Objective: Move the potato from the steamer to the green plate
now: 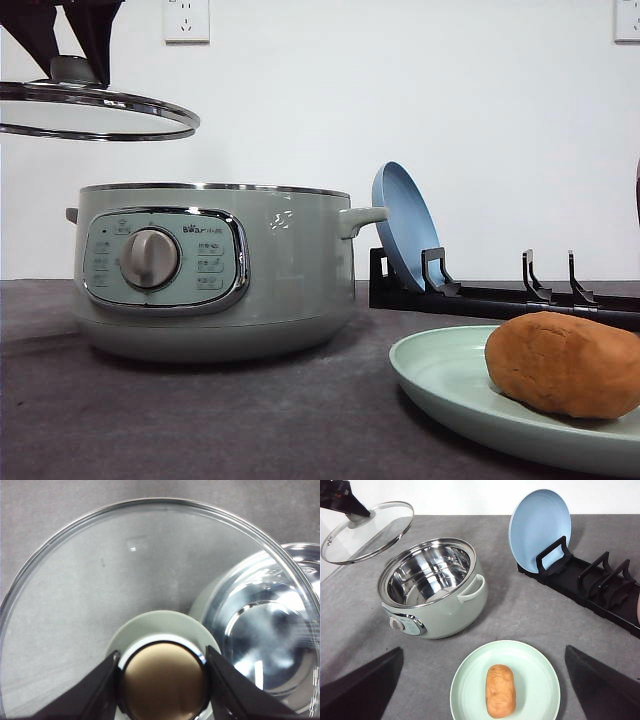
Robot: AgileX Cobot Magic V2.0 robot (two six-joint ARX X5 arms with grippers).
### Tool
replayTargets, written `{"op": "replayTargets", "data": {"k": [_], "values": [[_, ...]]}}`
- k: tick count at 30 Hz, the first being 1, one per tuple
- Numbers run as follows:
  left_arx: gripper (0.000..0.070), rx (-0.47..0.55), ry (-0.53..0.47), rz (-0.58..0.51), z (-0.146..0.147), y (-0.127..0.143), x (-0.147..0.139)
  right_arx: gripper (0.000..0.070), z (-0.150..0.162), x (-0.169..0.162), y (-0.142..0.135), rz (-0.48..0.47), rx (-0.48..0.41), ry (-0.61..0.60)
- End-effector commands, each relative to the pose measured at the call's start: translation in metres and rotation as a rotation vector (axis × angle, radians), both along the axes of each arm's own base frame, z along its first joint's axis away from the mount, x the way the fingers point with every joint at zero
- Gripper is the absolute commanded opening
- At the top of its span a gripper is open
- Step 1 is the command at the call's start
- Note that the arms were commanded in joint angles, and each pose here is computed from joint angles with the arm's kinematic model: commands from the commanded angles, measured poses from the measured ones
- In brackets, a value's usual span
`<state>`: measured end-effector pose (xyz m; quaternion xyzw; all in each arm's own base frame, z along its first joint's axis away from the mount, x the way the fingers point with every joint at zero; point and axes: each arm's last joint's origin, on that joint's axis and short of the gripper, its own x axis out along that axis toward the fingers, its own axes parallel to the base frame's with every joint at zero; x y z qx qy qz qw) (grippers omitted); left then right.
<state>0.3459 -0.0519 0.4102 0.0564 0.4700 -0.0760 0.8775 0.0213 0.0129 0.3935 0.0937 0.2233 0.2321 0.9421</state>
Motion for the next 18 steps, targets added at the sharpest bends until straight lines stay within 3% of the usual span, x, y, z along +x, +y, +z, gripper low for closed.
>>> {"op": "replayTargets", "data": {"k": [1,18], "values": [[0.0015,-0.022,-0.078,-0.012,0.018,-0.006,-0.006,0.0653,0.004,-0.001,-0.001,-0.001,0.020,-0.010],[0.0014,-0.032,-0.073,-0.296,0.018,-0.098,-0.036,0.0653,0.005,-0.001,0.000,-0.003,0.030,-0.020]]}}
